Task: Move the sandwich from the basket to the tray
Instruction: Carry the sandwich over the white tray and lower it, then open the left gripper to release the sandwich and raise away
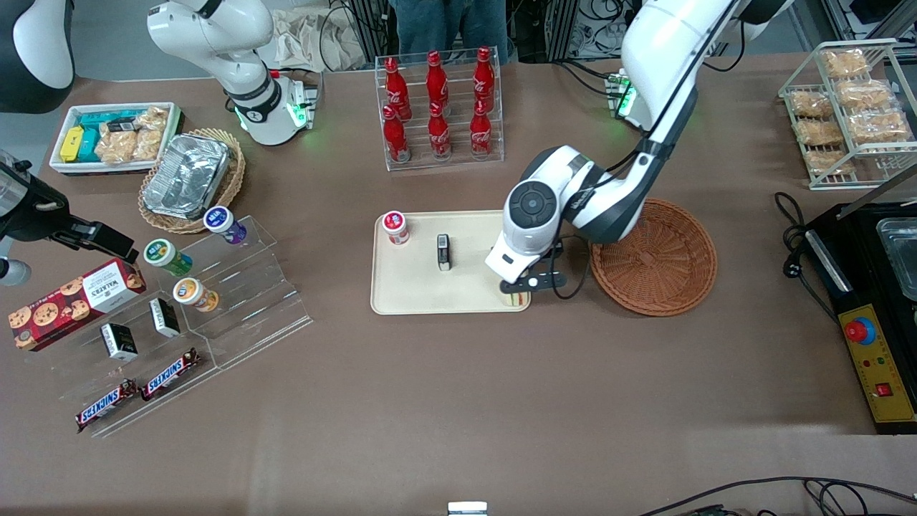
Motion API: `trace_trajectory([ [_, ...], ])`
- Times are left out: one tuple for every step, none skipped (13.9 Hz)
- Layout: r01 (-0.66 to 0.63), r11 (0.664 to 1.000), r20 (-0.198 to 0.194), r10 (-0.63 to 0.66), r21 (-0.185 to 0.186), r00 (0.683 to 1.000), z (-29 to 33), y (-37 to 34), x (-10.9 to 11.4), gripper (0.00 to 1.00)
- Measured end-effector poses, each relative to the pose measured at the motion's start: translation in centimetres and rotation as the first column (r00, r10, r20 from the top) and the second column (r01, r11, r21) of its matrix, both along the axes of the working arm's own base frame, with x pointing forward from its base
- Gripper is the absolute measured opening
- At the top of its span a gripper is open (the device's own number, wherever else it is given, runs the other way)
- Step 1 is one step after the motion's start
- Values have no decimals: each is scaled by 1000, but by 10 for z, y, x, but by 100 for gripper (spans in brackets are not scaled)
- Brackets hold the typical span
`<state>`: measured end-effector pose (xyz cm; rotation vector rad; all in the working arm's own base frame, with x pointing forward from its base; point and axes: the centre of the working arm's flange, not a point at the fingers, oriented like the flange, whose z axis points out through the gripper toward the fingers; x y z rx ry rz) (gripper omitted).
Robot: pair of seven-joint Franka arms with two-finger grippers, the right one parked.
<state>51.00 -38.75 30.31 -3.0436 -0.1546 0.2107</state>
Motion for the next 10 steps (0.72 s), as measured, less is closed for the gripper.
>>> trace_trajectory([
  [2, 1000, -15, -2, 22, 1000, 19, 15, 3, 95],
  [11, 999, -34, -10, 37, 999, 40, 33, 6, 100],
  [22, 999, -54, -20, 39, 998, 62, 54, 11, 100],
  [37, 999, -67, -34, 35, 997, 81, 78, 17, 100],
  [55, 998, -77, -53, 30, 996, 97, 103, 24, 100],
  [74, 997, -84, -72, 25, 994, 112, 129, 30, 100],
  [94, 995, -90, -92, 21, 992, 127, 153, 34, 100],
  [121, 993, -97, -119, 16, 988, 144, 175, 35, 100],
  [151, 988, -99, -149, 14, 984, 161, 194, 34, 100],
  [180, 983, -93, -177, 20, 980, 180, 212, 31, 100],
])
